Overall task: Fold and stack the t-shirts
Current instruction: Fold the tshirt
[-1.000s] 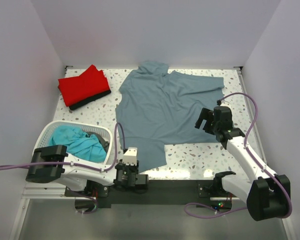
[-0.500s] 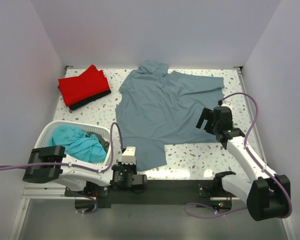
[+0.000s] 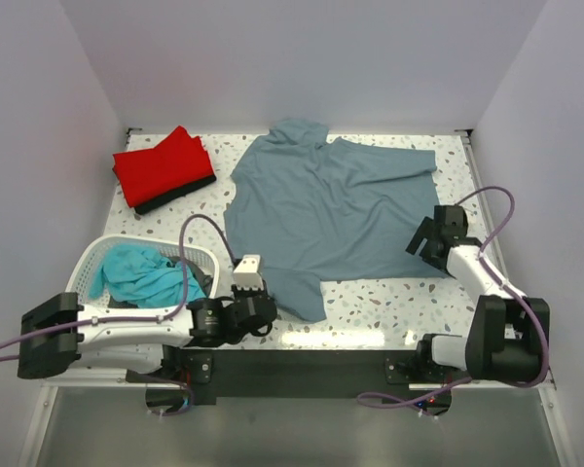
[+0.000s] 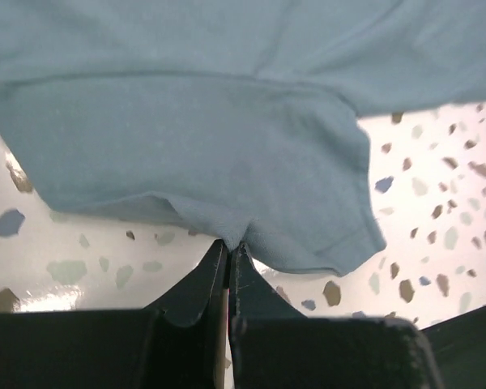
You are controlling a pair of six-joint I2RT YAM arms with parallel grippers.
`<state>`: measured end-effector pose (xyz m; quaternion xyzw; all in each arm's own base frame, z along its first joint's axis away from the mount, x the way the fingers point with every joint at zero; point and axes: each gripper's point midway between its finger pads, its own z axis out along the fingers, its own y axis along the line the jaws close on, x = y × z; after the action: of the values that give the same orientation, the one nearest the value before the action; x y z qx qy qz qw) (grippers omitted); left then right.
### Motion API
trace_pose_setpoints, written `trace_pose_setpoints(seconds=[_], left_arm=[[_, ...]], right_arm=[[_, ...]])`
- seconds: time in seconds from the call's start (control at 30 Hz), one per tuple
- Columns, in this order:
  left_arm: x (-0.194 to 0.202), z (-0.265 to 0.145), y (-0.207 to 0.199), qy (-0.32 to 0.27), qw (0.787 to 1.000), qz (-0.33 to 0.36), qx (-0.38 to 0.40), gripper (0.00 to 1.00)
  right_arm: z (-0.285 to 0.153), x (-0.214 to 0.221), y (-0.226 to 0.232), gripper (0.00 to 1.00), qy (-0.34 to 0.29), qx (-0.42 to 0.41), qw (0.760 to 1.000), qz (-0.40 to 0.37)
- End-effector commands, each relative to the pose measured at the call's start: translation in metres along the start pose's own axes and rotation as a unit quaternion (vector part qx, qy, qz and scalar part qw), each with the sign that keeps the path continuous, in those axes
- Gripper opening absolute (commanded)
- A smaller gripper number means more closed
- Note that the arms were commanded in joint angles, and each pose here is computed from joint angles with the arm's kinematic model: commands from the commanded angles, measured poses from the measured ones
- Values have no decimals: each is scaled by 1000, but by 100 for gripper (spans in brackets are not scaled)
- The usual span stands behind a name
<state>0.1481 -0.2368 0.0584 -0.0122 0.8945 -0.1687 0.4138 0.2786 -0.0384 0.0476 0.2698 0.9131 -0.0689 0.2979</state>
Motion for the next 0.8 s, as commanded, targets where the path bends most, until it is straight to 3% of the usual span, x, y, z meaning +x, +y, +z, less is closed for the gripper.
trace_pose_setpoints(seconds=[0.0, 0.23, 0.37, 0.77], left_arm=[[-47, -4, -12, -57, 998, 8, 38, 0], [-80, -18, 2, -86, 996, 9, 38, 0], [-80, -20, 3, -84, 996, 10, 43, 0], [-70, -12, 5, -62, 997, 24, 29, 0]], right_arm=[[4, -17, -17, 99, -13, 28, 999, 34], [9, -33, -42, 99, -28, 50, 994, 90], [18, -40, -73, 99, -25, 80, 988, 133], [31, -27, -97, 96, -29, 118, 979, 163]])
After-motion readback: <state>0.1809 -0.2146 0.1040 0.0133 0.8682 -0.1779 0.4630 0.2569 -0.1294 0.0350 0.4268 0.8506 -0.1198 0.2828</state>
